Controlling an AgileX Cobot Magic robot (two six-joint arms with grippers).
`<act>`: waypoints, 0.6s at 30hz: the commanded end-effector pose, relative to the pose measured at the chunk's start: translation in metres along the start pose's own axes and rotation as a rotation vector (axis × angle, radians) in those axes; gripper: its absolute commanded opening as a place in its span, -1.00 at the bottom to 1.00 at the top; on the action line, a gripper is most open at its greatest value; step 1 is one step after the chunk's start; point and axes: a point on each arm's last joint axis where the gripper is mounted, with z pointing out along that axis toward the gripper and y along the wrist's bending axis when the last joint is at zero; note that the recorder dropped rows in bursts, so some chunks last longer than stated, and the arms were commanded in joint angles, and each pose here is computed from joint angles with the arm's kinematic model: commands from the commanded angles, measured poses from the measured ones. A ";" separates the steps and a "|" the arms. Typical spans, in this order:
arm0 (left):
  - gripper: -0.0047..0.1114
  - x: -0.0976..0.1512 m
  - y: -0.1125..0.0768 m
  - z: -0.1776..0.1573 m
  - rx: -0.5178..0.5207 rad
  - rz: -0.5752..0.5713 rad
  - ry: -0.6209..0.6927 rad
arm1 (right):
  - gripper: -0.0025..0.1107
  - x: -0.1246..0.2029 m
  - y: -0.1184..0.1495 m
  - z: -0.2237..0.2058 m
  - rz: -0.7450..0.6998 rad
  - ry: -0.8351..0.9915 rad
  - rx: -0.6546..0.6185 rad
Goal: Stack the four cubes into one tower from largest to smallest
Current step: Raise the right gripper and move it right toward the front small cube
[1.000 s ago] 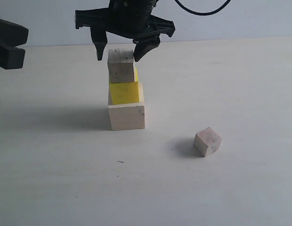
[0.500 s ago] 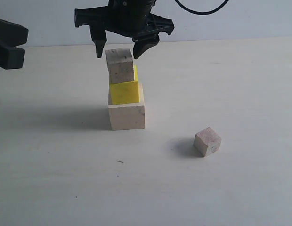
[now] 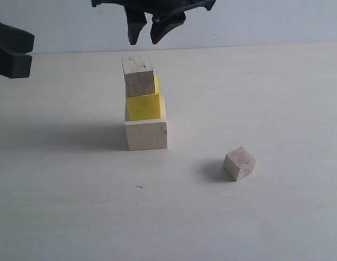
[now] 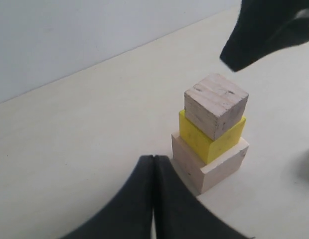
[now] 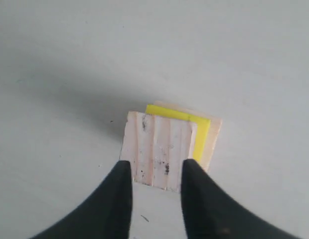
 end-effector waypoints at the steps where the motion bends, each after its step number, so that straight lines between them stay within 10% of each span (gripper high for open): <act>1: -0.92 0.005 -0.002 0.016 0.010 -0.038 0.056 | -0.85 0.000 -0.001 -0.015 -0.067 -0.036 0.014; 18: -0.92 0.015 -0.003 0.041 0.006 -0.013 0.146 | -0.96 0.023 -0.061 0.032 -0.014 0.114 0.295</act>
